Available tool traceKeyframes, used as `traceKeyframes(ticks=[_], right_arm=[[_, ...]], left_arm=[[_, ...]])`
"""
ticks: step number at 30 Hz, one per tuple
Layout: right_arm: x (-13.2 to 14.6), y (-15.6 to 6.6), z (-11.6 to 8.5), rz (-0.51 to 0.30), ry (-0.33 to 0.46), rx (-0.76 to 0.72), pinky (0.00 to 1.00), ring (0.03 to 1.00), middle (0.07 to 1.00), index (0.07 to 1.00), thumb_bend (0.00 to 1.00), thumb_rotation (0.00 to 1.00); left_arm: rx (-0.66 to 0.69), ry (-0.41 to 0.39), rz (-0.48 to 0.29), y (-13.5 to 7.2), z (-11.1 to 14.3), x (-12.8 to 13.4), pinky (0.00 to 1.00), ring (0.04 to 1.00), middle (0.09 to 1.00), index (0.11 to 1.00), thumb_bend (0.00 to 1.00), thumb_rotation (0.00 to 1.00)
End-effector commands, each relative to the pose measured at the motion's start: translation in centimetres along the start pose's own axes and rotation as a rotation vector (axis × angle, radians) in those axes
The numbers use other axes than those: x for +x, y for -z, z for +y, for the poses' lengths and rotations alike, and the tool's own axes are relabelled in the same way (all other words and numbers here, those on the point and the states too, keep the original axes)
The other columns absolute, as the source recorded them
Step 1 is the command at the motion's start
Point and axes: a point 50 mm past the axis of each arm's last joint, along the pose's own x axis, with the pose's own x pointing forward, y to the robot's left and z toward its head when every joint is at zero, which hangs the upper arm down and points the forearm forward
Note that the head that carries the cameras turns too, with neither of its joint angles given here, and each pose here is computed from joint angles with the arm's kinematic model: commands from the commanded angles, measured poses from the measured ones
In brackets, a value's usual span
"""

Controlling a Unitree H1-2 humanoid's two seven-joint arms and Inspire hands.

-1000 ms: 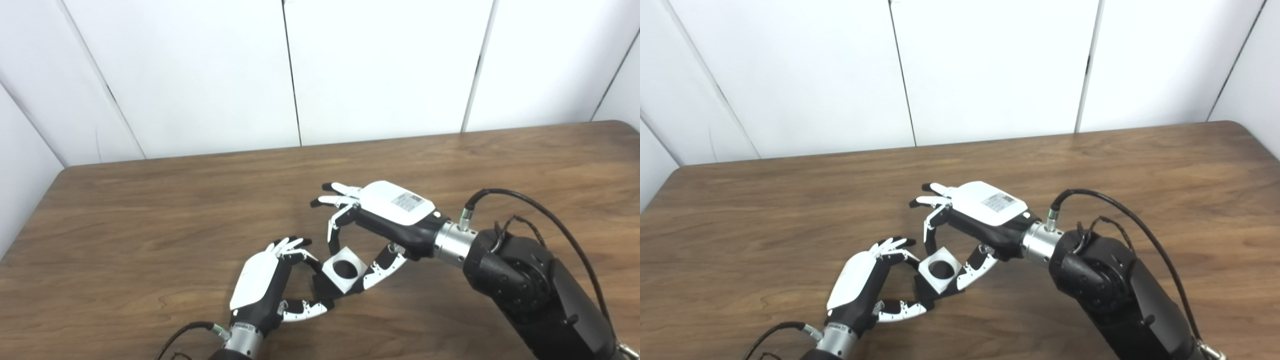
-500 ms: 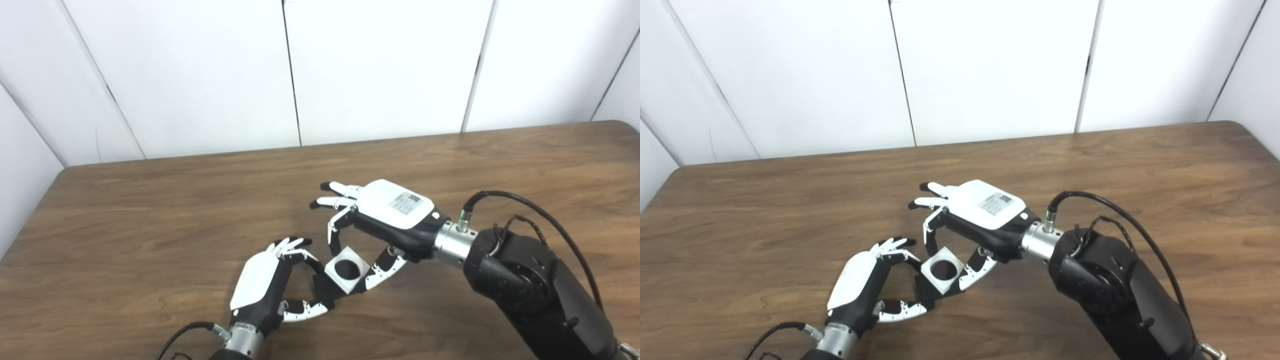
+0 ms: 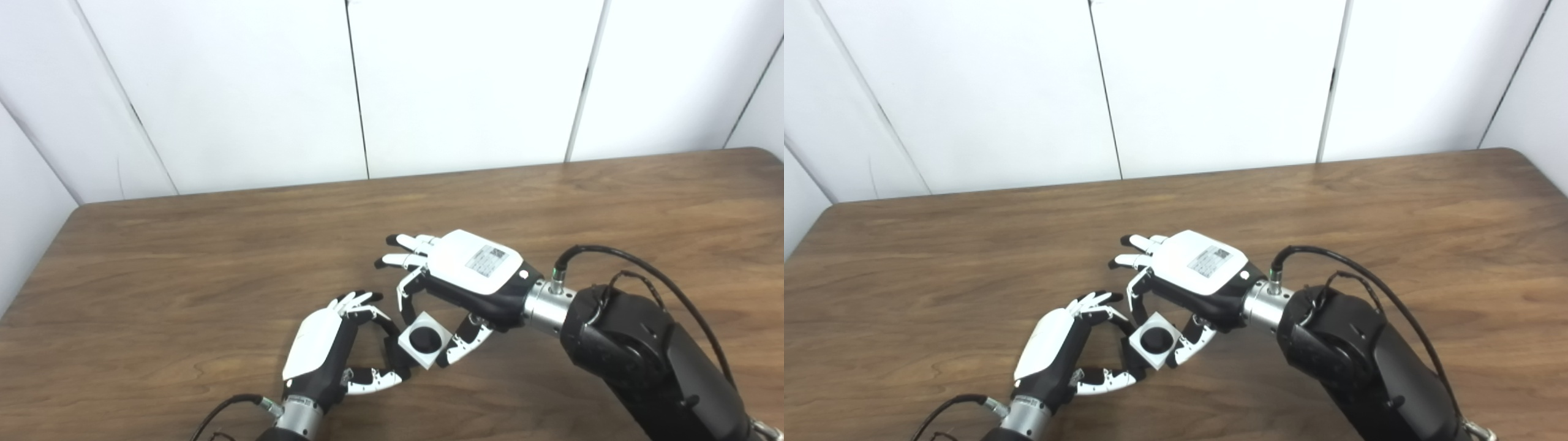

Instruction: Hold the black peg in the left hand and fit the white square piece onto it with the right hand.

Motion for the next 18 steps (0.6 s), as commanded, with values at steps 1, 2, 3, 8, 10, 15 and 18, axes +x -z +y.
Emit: traceKeyframes(ticks=[1,2,3,8,10,15,18], right_arm=[[0.23,0.03,-0.98,-0.03,0.05,-0.057,0.93,0.994,0.914,0.491,0.52,0.14],[0.24,0.07,-0.9,-0.03,0.05,-0.065,0.93,0.992,0.913,0.491,0.52,0.14],[0.27,0.12,-0.84,-0.031,0.051,-0.079,0.92,0.991,0.914,0.491,0.52,0.14],[0.38,0.39,-0.92,-0.03,0.064,-0.098,0.91,0.988,0.919,0.492,0.52,0.14],[0.38,0.48,-1.07,-0.028,0.069,-0.093,0.92,0.99,0.919,0.492,0.52,0.14],[0.37,0.65,-1.28,-0.025,0.078,-0.074,0.94,0.996,0.919,0.492,0.52,0.14],[0.42,0.87,-1.34,-0.019,0.076,-0.073,0.94,0.999,0.919,0.492,0.52,0.14]], left_arm=[[0.015,0.093,0.032,0.66,-1.66,-0.51,0.97,0.94,0.875,0.493,0.5,0.08],[0.013,0.092,0.029,0.65,-1.68,-0.51,0.97,0.939,0.875,0.493,0.5,0.08],[0.01,0.092,0.029,0.63,-1.68,-0.52,0.97,0.939,0.875,0.493,0.5,0.08],[0.013,0.091,0.029,0.7,-1.63,-0.48,0.95,0.938,0.873,0.493,0.5,0.08],[0.013,0.088,0.031,0.71,-1.63,-0.46,0.95,0.936,0.871,0.493,0.5,0.08],[0.012,0.088,0.03,0.73,-1.71,-0.37,0.95,0.937,0.872,0.493,0.5,0.08],[0.015,0.087,0.027,0.75,-1.7,-0.35,0.95,0.936,0.872,0.493,0.5,0.08]])
